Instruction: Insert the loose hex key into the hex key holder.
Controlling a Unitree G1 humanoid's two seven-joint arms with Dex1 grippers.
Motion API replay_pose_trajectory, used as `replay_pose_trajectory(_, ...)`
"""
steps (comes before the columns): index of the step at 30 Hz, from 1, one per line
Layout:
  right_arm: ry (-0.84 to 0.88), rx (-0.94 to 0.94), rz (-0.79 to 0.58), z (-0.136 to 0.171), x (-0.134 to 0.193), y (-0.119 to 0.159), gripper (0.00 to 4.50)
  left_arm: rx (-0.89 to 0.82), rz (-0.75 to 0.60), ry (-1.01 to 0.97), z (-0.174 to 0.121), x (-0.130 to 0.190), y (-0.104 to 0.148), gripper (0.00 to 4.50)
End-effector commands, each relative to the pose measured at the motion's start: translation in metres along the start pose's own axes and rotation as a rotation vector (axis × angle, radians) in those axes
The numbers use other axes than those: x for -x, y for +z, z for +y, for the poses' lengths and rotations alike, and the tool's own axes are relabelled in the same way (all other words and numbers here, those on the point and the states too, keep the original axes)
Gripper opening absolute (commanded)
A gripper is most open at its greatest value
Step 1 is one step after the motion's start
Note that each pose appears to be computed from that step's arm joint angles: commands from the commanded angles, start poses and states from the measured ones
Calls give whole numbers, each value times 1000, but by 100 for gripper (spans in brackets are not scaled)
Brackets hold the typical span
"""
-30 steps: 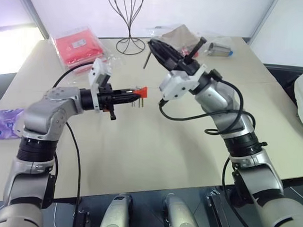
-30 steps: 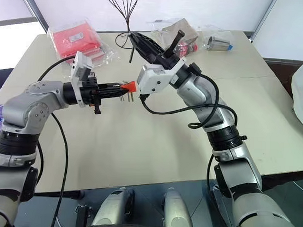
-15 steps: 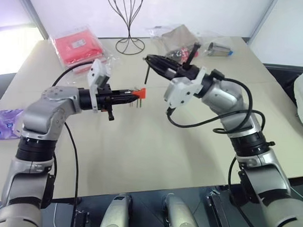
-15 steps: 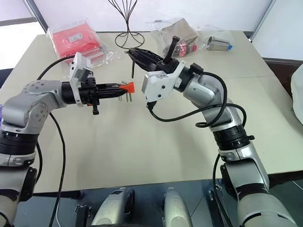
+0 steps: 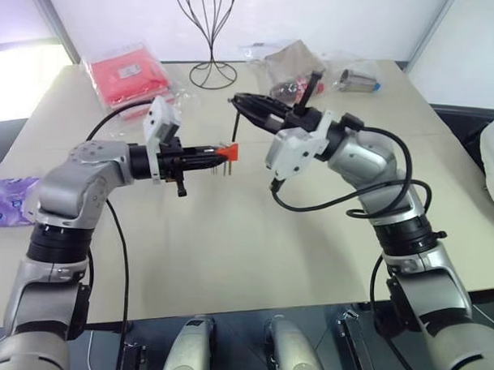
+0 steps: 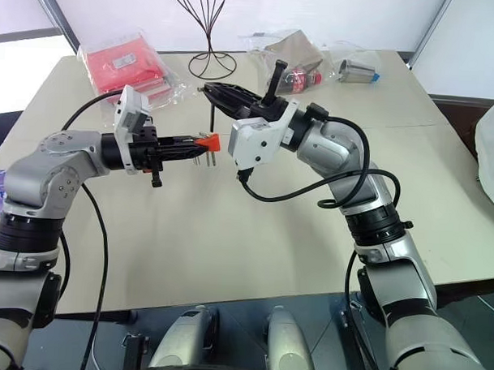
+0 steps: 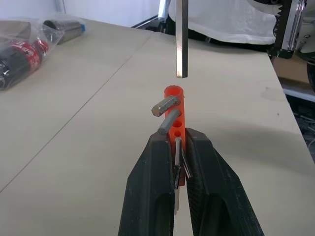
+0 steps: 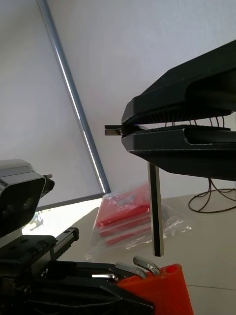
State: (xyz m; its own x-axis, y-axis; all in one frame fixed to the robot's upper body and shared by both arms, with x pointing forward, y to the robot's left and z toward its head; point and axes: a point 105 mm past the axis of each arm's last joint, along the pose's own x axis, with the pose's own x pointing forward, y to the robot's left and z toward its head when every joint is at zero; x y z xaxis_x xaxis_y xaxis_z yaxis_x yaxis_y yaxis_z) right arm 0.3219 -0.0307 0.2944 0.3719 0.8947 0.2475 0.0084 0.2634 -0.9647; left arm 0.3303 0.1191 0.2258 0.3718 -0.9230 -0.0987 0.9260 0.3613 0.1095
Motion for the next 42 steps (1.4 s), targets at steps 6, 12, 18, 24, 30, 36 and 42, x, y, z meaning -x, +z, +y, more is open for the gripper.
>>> replay_pose_trajectory(6, -11, 33, -36, -6, -2, 9, 1, -54, -34, -15, -6, -1, 17, 0)
replay_pose_trajectory(12, -3, 32, -32, -4, -1, 8, 1, -54, -35, -15, -5, -1, 18, 0)
replay_pose_trajectory(18, 7, 36, -23, -2, 1, 6, 1, -57, -36, -13, -4, -2, 19, 0)
replay_pose_trajectory(24, 9, 36, -17, -1, 2, 4, 1, -58, -39, -12, -4, -1, 20, 0)
replay_pose_trajectory(30, 5, 46, -12, -2, 2, 3, 1, -58, -37, -15, -5, -1, 21, 0)
replay_pose_trajectory(36, 7, 69, -4, -4, 2, -1, 1, -62, -37, -16, -5, -1, 22, 0)
replay_pose_trajectory(42, 18, 72, -8, -2, 2, -1, 1, -65, -38, -17, -5, -1, 23, 0)
